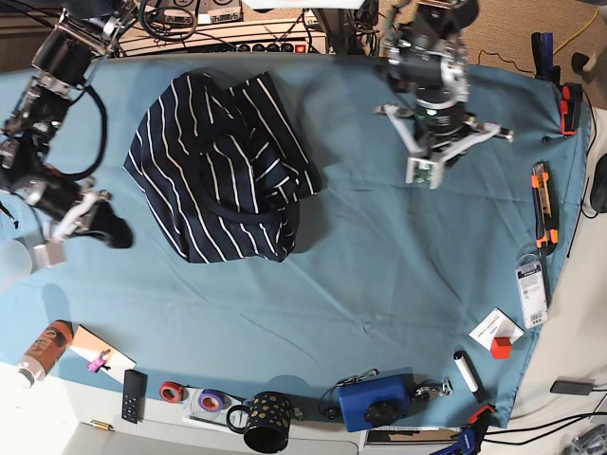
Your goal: Layout the t-shirt on the table in an organized manner, then fold the t-shirt properly
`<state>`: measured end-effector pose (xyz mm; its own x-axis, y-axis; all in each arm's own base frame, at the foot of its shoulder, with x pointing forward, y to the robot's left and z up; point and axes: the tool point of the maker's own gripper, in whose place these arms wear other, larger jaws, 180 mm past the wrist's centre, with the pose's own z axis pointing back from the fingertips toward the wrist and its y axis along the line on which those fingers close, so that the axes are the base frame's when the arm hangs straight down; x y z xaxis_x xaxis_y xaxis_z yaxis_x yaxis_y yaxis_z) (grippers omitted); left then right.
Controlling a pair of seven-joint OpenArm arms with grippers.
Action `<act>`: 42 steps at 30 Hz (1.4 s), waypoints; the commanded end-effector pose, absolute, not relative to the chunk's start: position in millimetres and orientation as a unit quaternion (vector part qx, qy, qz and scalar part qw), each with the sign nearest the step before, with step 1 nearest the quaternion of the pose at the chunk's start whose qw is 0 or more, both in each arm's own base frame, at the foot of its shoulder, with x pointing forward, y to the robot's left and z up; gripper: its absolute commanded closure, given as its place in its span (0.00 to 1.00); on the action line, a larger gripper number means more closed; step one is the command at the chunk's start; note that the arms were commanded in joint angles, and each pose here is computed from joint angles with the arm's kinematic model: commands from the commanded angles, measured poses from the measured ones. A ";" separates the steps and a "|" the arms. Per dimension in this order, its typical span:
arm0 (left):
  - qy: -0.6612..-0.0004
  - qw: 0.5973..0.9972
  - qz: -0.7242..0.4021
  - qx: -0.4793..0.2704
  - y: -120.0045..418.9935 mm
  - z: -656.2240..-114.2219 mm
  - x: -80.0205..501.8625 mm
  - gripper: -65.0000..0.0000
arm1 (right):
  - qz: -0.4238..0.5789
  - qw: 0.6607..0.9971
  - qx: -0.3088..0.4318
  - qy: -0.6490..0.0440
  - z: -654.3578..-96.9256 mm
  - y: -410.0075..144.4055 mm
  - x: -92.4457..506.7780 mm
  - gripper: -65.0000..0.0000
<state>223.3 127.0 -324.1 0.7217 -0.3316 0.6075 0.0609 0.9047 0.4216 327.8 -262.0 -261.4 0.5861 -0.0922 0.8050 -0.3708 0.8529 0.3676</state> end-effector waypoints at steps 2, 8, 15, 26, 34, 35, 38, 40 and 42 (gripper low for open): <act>-0.349 0.917 -0.100 0.165 131.8 -327.7 219.3 1.00 | 0.080 0.839 0.236 -0.485 -233.8 -283.6 331.3 1.00; -0.289 0.943 -0.072 0.151 163.6 -350.4 189.9 1.00 | 0.074 0.882 0.189 -0.425 -260.9 -315.2 295.1 1.00; -0.226 0.964 -0.069 0.122 184.6 -371.0 148.6 1.00 | 0.110 0.910 0.184 -0.354 -288.4 -299.9 237.4 1.00; -0.144 0.986 -0.033 0.082 213.6 -386.2 75.5 1.00 | 0.153 0.940 0.191 -0.237 -321.6 -264.0 141.8 1.00; -0.097 0.991 -0.022 0.087 225.8 -394.5 24.9 1.00 | 0.093 0.953 0.239 -0.162 -350.4 -243.0 70.4 1.00; -0.087 0.992 -0.022 0.086 226.1 -396.7 17.8 1.00 | 0.085 0.955 0.242 -0.151 -353.9 -240.8 60.5 1.00; -0.058 0.995 -0.018 0.079 225.3 -403.0 -2.9 1.00 | 0.065 0.960 0.245 -0.121 -362.3 -235.9 33.6 1.00; -0.042 0.997 -0.012 0.069 223.2 -408.6 -14.7 1.00 | 0.057 0.967 0.230 -0.095 -370.8 -239.5 17.8 1.00; -0.035 0.997 -0.005 0.063 223.6 -417.7 -22.9 1.00 | 0.051 0.974 0.210 -0.067 -382.1 -246.6 3.8 1.00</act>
<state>-19.4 220.2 -421.4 0.9972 -0.0094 0.0742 0.0010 0.9937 0.1120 2.8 -244.9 -385.6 0.9874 0.0640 0.1446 -0.1181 0.9065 0.4054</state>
